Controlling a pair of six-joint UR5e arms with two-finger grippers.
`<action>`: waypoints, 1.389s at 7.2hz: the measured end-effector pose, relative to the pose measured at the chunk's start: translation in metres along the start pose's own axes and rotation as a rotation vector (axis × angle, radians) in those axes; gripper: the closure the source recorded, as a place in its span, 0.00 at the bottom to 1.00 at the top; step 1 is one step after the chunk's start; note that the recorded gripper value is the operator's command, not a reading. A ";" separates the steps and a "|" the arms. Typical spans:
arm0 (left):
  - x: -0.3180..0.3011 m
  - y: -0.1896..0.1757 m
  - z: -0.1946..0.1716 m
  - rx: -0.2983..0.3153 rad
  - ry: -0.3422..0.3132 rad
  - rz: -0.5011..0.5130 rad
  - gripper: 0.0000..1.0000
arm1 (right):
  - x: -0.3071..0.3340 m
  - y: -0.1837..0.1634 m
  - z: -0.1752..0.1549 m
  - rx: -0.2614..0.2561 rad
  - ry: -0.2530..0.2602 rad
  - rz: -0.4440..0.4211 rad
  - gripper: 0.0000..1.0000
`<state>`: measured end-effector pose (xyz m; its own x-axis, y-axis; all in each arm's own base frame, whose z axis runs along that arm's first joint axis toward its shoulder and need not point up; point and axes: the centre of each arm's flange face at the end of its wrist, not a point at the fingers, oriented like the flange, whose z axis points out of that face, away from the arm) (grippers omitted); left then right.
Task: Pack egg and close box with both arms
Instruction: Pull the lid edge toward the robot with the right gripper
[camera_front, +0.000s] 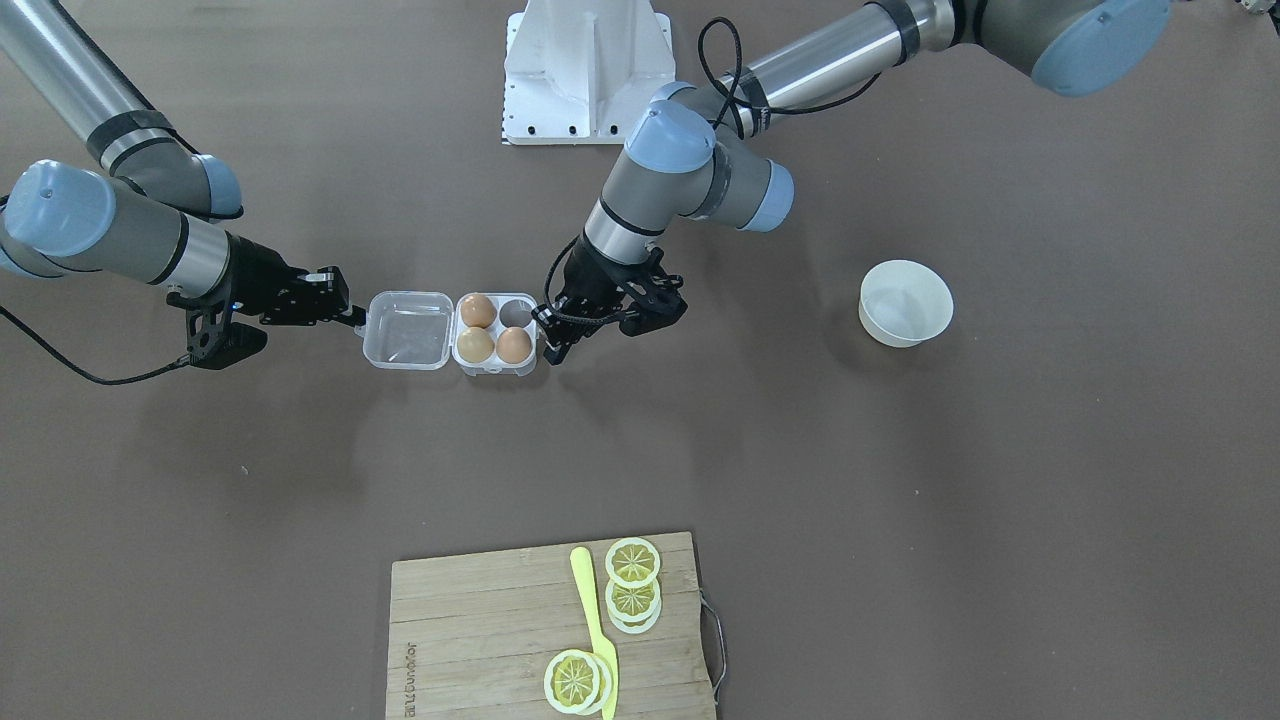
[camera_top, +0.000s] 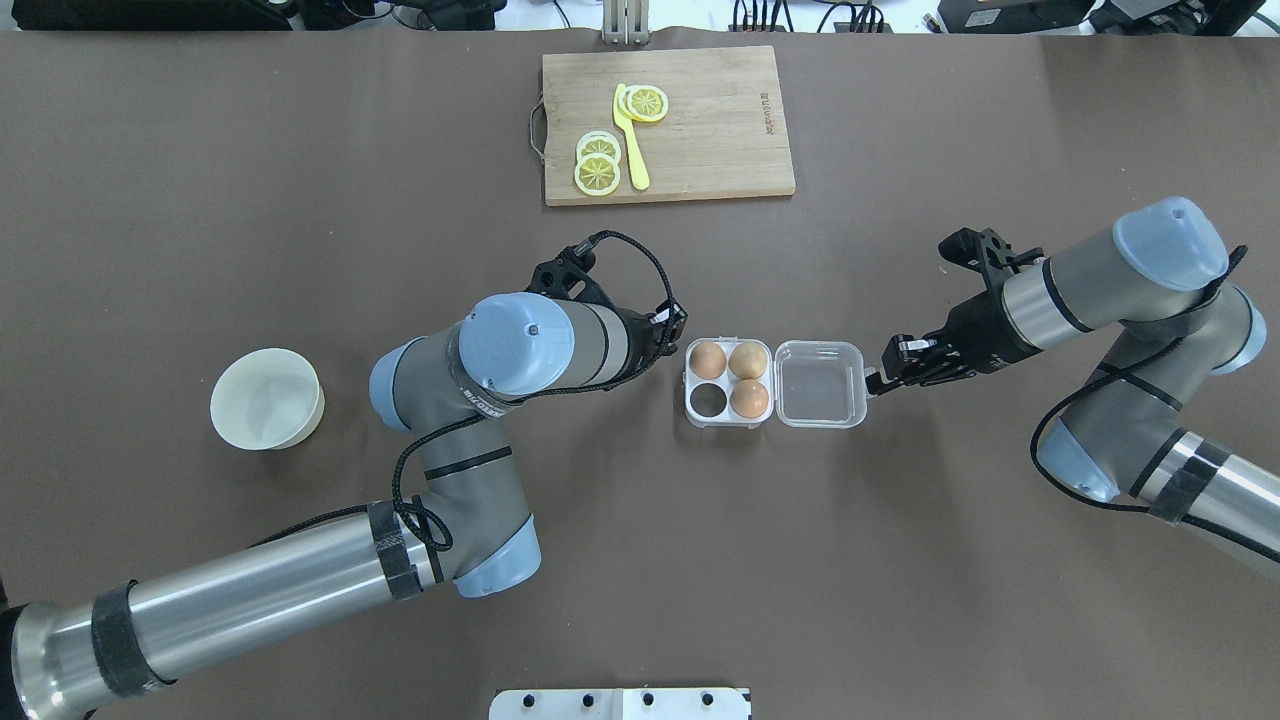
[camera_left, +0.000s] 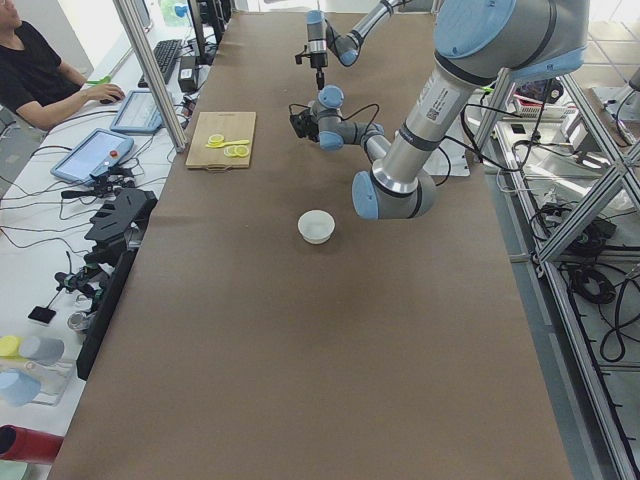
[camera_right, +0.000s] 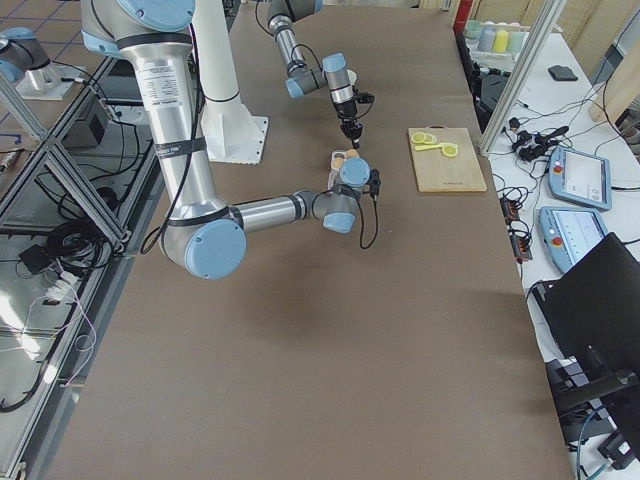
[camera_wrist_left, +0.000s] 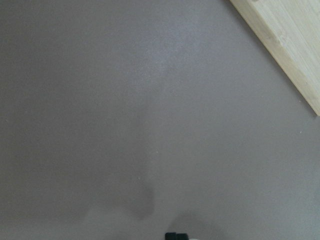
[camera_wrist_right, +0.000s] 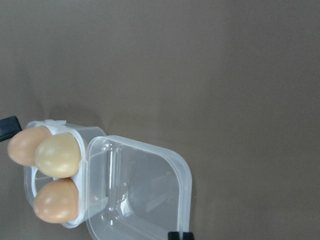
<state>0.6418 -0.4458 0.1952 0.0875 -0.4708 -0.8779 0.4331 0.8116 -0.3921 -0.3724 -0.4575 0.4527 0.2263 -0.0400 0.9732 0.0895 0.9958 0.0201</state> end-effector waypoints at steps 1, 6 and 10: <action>0.000 0.000 0.000 0.000 0.000 0.000 1.00 | -0.007 -0.001 -0.002 0.003 -0.009 0.006 1.00; -0.013 -0.027 0.001 0.026 -0.020 -0.008 1.00 | -0.011 -0.002 -0.007 0.005 -0.018 0.009 1.00; -0.017 -0.018 0.009 0.019 -0.035 -0.016 1.00 | -0.016 -0.003 -0.014 0.010 -0.028 0.011 1.00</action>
<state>0.6411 -0.4557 0.2192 0.1118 -0.4959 -0.8612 0.4519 0.7972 -0.4004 -0.3625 -0.4614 0.4339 0.1999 -0.0267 0.9794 0.0778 0.9969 0.0113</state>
